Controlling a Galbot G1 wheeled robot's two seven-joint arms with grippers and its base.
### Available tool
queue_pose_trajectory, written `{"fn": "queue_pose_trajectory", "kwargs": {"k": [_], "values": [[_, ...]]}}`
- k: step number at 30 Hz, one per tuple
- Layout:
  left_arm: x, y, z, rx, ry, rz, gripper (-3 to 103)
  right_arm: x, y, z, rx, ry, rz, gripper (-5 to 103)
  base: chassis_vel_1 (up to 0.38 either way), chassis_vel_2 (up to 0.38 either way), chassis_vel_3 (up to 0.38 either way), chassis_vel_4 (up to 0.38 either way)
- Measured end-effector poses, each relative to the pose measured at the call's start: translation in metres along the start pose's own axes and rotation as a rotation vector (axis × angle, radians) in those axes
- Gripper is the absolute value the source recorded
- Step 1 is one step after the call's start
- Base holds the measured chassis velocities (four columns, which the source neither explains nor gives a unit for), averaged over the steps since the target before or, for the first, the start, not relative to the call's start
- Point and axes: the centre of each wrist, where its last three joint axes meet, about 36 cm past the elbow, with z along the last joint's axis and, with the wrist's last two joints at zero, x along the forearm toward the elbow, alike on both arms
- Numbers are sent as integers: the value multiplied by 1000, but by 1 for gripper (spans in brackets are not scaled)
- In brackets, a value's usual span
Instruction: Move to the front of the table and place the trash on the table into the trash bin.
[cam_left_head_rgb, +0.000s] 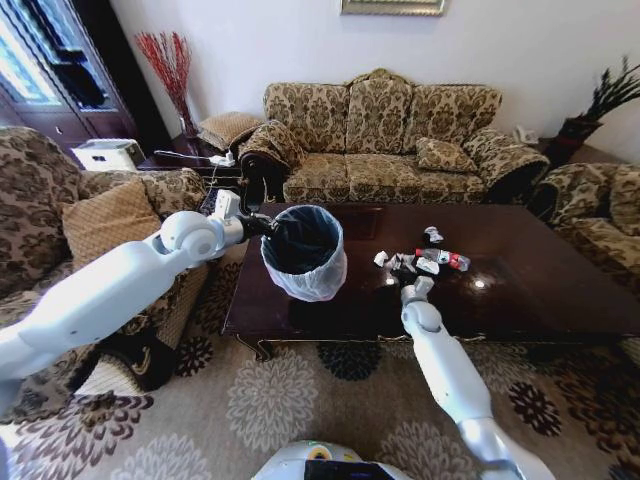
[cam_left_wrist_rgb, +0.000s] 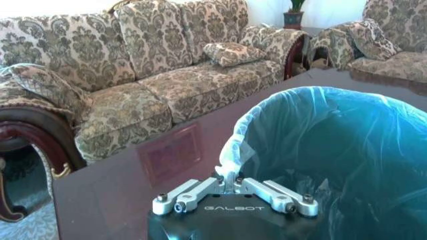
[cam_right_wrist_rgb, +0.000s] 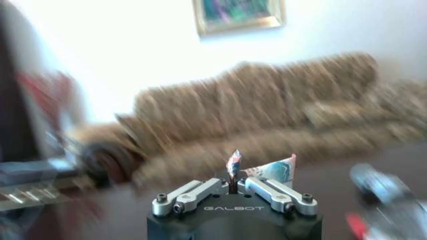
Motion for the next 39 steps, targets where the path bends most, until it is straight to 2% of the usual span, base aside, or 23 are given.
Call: {"fn": "queue_pose_trajectory", "kwargs": {"k": [1,3,5,6,8,9,10,11,12,13,15,16,18,24,25,27,29,31,32,33,36,38,39], "values": [[1,2,3,9,18,5,0,6,14,-24,1,-72,-83,0,0,0,0,0],[1,2,5,14,27,10,0,8,21,-34,3,-102,-118,0,0,0,0,0],[1,5,5,47,53,18,0,20,53,-79,-20,-200,-247,0,0,0,0,0],[1,5,5,47,53,18,0,20,53,-79,-20,-200,-247,0,0,0,0,0],[0,8,5,73,78,23,0,32,79,-119,-54,-263,-353,0,0,0,0,0],[-1,10,2,102,94,28,0,42,101,-149,-88,-305,-474,0,0,0,0,0],[-1,10,2,102,94,28,0,42,101,-149,-88,-305,-474,0,0,0,0,0],[-1,10,1,113,97,30,0,45,107,-156,-102,-315,-517,0,0,0,0,0],[-2,8,-3,135,102,34,0,48,122,-166,-123,-328,-608,0,0,0,0,0],[-2,8,-3,135,102,34,0,48,122,-166,-123,-328,-608,0,0,0,0,0],[-6,5,-8,148,101,33,0,51,138,-169,-124,-332,-719,0,0,0,0,0],[-6,5,-8,148,101,33,0,51,138,-169,-124,-332,-719,0,0,0,0,0],[-10,-1,-11,153,98,36,0,58,153,-164,-116,-319,-808,0,0,0,0,0],[-13,-9,-13,153,91,44,0,65,157,-141,-47,-277,-829,0,0,0,0,0],[-14,-10,-14,153,89,45,0,67,155,-135,-33,-263,-827,-3,0,0,0,0],[-15,-10,-15,154,87,46,0,73,150,-123,-17,-235,-817,8,0,0,0,0],[-15,-10,-14,154,87,45,0,74,149,-121,-13,-228,-813,8,0,0,0,0],[-17,-11,-14,155,85,48,0,76,146,-118,-11,-220,-803,18,0,0,0,0],[-17,-11,-14,155,85,48,0,76,146,-118,-11,-220,-803,18,0,0,0,0],[-17,-11,-14,156,86,50,0,76,145,-118,-10,-220,-801,24,0,0,0,0],[-18,-12,-13,156,87,50,0,77,142,-123,13,-265,-789,40,0,0,0,0],[-18,-12,-13,156,87,50,0,78,142,-126,15,-275,-786,40,0,0,0,0],[-18,-12,-12,156,88,47,0,81,143,-136,7,-314,-746,51,0,0,0,0]]}}
